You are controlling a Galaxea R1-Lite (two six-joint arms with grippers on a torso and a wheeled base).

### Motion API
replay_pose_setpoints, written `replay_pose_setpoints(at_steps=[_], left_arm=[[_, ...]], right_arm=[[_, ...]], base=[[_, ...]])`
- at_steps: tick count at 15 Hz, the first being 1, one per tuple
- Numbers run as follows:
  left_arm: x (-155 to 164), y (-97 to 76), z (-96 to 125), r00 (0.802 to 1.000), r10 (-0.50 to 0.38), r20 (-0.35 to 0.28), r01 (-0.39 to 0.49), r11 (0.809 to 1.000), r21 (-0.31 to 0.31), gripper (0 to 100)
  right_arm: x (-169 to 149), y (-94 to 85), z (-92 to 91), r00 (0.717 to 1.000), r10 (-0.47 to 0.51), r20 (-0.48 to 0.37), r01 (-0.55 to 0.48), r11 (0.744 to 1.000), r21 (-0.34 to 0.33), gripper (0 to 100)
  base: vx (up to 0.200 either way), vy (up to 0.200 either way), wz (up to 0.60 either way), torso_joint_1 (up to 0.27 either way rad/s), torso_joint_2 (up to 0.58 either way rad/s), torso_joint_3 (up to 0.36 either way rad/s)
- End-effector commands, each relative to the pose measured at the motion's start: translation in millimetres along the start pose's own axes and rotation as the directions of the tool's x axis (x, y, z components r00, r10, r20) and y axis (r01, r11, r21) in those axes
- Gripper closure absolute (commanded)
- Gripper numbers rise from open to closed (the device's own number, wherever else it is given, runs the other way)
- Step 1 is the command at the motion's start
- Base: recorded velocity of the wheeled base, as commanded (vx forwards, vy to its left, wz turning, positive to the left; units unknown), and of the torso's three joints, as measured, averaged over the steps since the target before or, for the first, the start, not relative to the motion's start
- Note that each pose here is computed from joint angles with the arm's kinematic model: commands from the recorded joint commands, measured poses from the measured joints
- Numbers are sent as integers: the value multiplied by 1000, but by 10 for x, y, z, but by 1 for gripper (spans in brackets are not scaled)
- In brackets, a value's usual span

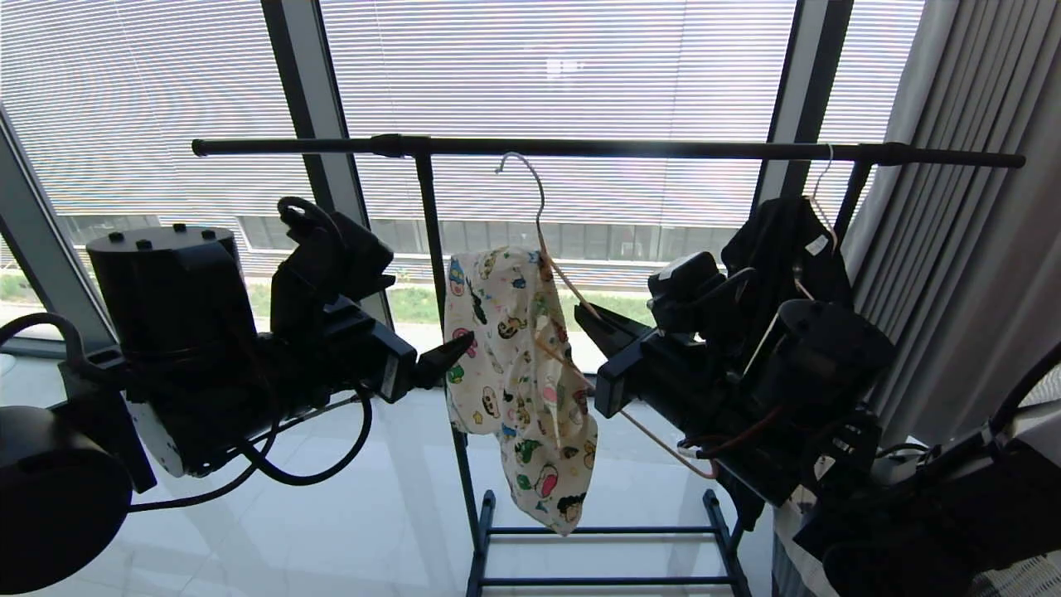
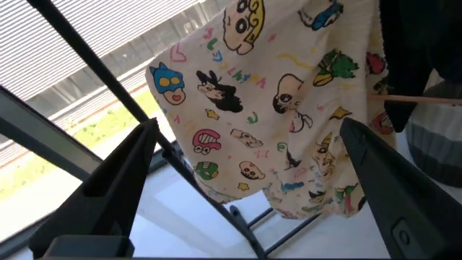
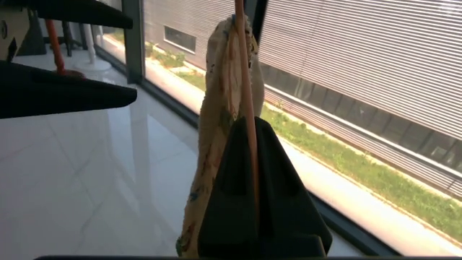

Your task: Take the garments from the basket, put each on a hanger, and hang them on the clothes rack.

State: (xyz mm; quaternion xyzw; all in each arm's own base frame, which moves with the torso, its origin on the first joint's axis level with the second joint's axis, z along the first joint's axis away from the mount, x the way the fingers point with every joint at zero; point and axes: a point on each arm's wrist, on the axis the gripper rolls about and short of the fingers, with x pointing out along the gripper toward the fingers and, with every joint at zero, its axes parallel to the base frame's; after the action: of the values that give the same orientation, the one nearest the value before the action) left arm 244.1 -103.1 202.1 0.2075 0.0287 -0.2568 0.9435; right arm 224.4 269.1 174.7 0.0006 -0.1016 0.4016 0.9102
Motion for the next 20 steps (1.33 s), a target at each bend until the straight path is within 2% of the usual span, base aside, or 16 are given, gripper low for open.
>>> replay_pose_setpoints(at_steps=[1,3,4,7,9,10,12,14,15,16,18,20], left_arm=[[-53,51,-155,1000,-19,11,18,1000,14,0],[-158,104,-170,995,-84,56,83,996,20,0],[-234,116,-126,986,-131,101,128,991,34,0],[-343,89,-69,971,-188,151,182,982,52,0],[-381,1,-41,939,-285,191,276,958,74,0],[-407,-107,-85,922,-340,186,326,940,103,0],[-417,-242,-184,906,-394,156,374,916,143,0],[-452,-389,-268,884,-450,130,431,890,147,0],[-458,-414,-293,880,-459,122,441,885,149,0],[-471,-490,-397,869,-487,86,471,868,156,0],[-470,-580,-480,852,-521,54,509,847,151,0],[-480,-703,-548,822,-569,27,561,816,143,0]], right_arm=[[-69,-108,106,1000,0,24,0,1000,-5,100],[-179,-242,147,998,56,26,-55,998,-19,100],[-312,-351,164,995,99,16,-98,995,-26,100],[-630,-522,97,975,224,3,-224,974,-46,100],[-837,-564,-35,949,314,-41,-316,946,-76,100],[-934,-527,-100,928,367,-57,-371,924,-91,100],[-1063,-398,-196,891,445,-86,-451,889,-74,100],[-1144,-291,-245,868,486,-100,-492,868,-58,100],[-1166,-265,-261,863,494,-107,-501,864,-52,100],[-1240,-163,-302,840,529,-121,-537,843,-43,100],[-1309,-38,-323,811,572,-122,-579,815,-35,100],[-1344,39,-327,791,599,-122,-607,794,-30,100]], base=[[0,0,0,0,0,0],[0,0,0,0,0,0],[0,0,0,0,0,0],[0,0,0,0,0,0],[0,0,0,0,0,0],[0,0,0,0,0,0],[0,0,0,0,0,0],[0,0,0,0,0,0],[0,0,0,0,0,0],[0,0,0,0,0,0],[0,0,0,0,0,0],[0,0,0,0,0,0]])
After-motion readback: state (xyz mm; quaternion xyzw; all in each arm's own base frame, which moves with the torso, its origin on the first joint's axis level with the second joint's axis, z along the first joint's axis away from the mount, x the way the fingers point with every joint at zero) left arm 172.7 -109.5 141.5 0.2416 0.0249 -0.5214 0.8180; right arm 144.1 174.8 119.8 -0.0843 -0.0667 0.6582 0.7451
